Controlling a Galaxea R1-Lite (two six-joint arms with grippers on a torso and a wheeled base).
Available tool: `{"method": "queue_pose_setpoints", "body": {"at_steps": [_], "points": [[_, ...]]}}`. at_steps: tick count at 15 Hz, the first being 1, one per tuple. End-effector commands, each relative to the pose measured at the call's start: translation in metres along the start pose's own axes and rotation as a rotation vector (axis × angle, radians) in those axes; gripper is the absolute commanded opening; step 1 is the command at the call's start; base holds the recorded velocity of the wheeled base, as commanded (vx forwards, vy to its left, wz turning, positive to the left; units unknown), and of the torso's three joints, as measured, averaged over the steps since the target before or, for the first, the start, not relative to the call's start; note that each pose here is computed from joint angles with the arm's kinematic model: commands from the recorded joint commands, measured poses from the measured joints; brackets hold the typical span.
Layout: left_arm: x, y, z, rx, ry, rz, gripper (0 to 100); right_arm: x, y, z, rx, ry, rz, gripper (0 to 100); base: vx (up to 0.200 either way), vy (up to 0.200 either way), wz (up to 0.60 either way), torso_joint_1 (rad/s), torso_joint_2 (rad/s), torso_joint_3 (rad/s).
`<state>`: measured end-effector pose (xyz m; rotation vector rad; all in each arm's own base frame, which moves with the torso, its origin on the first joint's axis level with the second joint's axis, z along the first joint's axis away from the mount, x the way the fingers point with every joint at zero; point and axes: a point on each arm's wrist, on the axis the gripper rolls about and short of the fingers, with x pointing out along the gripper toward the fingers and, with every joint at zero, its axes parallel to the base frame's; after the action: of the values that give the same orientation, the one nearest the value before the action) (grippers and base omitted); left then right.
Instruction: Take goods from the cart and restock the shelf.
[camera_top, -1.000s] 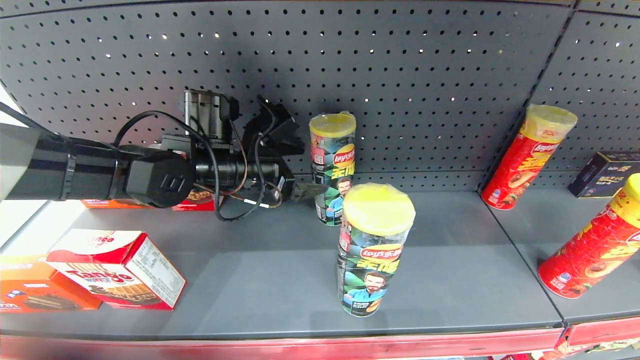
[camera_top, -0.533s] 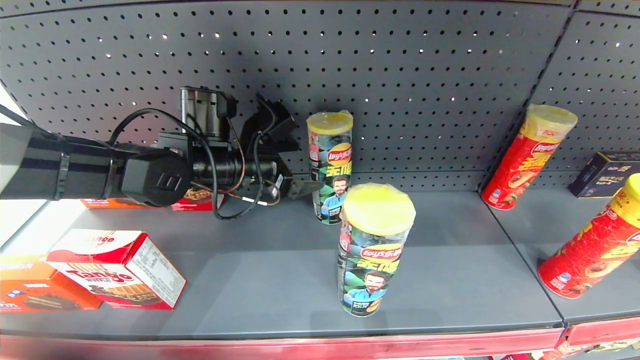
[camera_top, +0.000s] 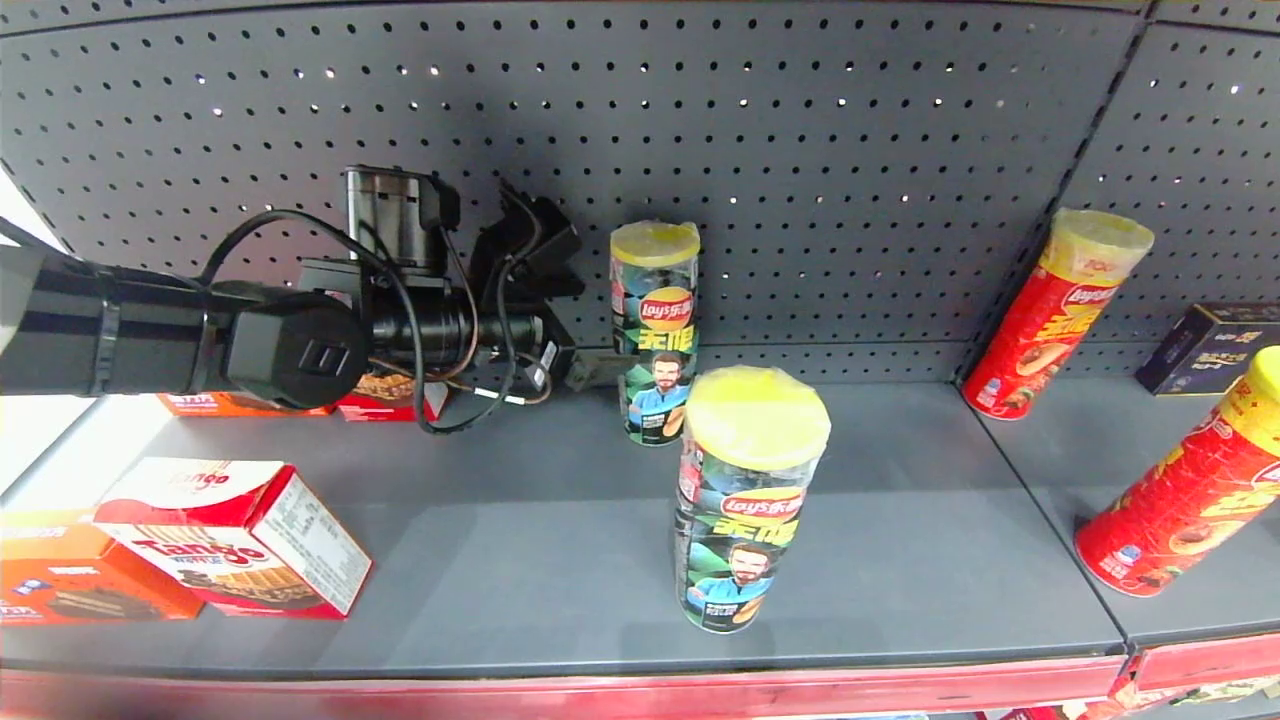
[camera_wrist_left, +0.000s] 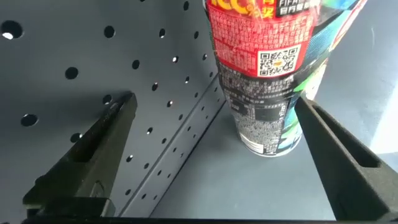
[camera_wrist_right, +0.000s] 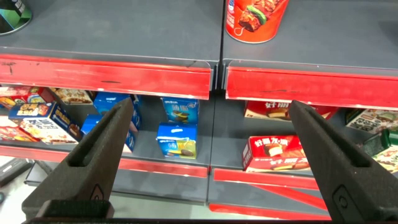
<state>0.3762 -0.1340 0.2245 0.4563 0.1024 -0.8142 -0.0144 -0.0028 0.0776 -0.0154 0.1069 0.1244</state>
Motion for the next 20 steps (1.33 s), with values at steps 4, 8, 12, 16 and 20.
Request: {"method": "queue_pose_setpoints", "body": {"at_steps": [4,8,12,16,20], "points": [[-0.019,0.002,-0.001,0.050,0.042,0.082,100,0.000,0.000,0.000,-0.001,0.001,0.002,100,0.000,0.000,0.00,0.000,0.00,0.000],[-0.026,-0.007,-0.011,0.115,0.127,0.135,100,0.000,0.000,0.000,-0.001,0.001,0.002,100,0.000,0.000,0.00,0.000,0.00,0.000],[-0.022,-0.014,-0.008,0.136,0.109,0.135,100,0.000,0.000,0.000,0.000,0.001,0.000,100,0.000,0.000,0.00,0.000,0.00,0.000],[-0.017,-0.025,-0.003,0.125,0.090,0.079,100,0.000,0.000,0.000,0.000,0.003,0.000,100,0.000,0.000,0.00,0.000,0.00,0.000],[-0.016,-0.026,0.000,0.123,0.080,0.080,100,0.000,0.000,0.000,0.000,0.000,0.000,100,0.000,0.000,0.00,0.000,0.00,0.000]]}}
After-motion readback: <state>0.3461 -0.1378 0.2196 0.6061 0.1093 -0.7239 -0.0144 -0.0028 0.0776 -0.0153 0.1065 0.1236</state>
